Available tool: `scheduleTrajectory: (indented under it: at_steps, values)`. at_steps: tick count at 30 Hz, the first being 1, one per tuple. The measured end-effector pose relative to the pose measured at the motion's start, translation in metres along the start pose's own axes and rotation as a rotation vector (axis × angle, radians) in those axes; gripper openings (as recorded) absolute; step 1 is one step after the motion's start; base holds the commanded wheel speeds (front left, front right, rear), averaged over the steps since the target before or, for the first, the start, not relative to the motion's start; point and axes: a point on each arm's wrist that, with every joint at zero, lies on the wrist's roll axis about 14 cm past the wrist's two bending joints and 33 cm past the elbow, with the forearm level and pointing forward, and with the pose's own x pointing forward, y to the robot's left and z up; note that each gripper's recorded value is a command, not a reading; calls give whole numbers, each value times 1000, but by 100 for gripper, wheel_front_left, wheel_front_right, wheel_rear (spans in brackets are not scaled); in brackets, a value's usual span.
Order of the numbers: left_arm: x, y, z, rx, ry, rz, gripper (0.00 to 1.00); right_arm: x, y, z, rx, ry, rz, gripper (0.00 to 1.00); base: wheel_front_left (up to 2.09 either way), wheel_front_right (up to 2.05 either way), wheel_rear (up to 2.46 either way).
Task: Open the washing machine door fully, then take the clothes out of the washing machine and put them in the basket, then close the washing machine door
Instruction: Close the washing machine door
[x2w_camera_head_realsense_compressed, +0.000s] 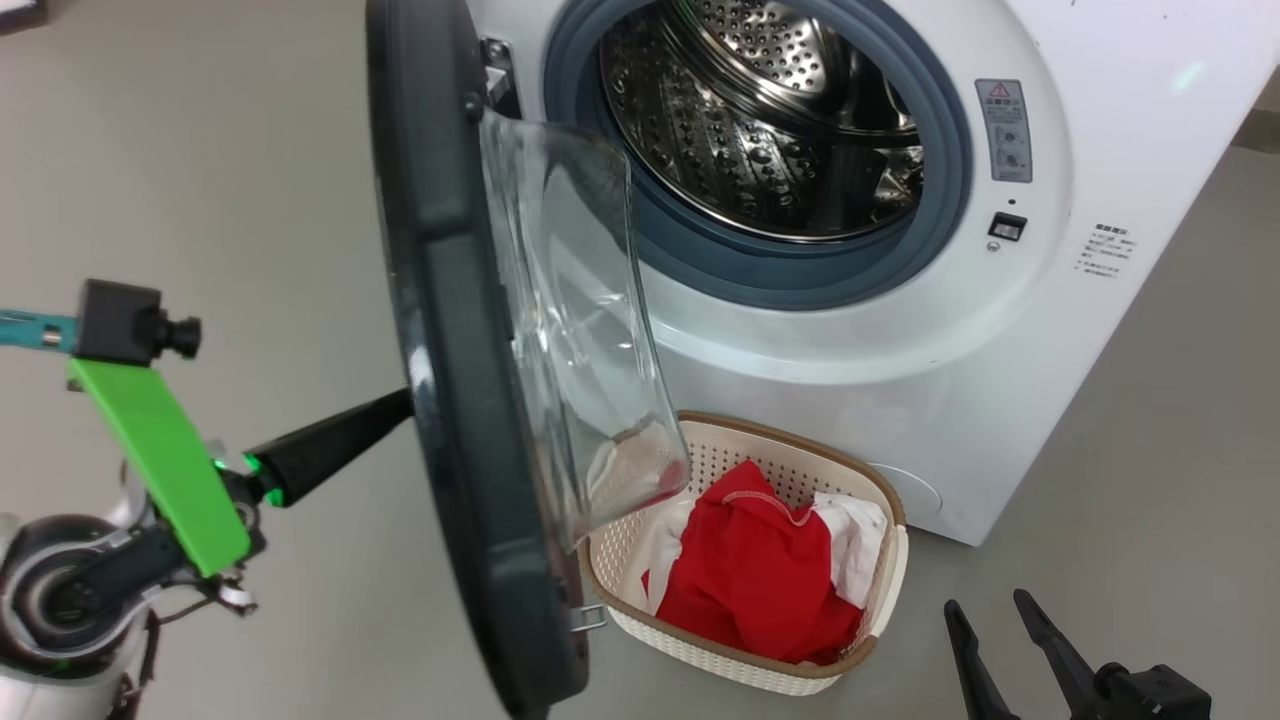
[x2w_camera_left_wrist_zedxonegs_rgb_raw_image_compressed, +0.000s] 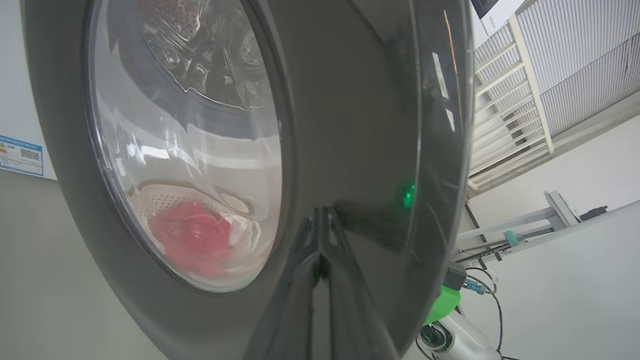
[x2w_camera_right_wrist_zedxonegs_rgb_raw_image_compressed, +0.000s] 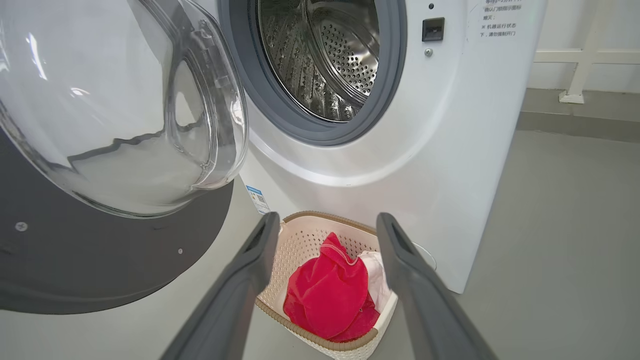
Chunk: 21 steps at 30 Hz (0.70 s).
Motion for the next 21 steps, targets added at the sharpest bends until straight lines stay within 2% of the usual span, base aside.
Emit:
scheduleTrajectory:
  at_steps: [8, 20, 21]
  values:
    - [27, -21, -1, 7, -14, -79, 0, -4, -10, -2, 4, 2, -32, 100, 0, 0, 0]
    - [23, -14, 9, -13, -105, -57, 0, -3, -8, 0, 4, -2, -28, 100, 0, 0, 0]
    - [21, -12, 9, -18, -117, -53, 3, -3, -7, 0, 3, -4, -26, 100, 0, 0, 0]
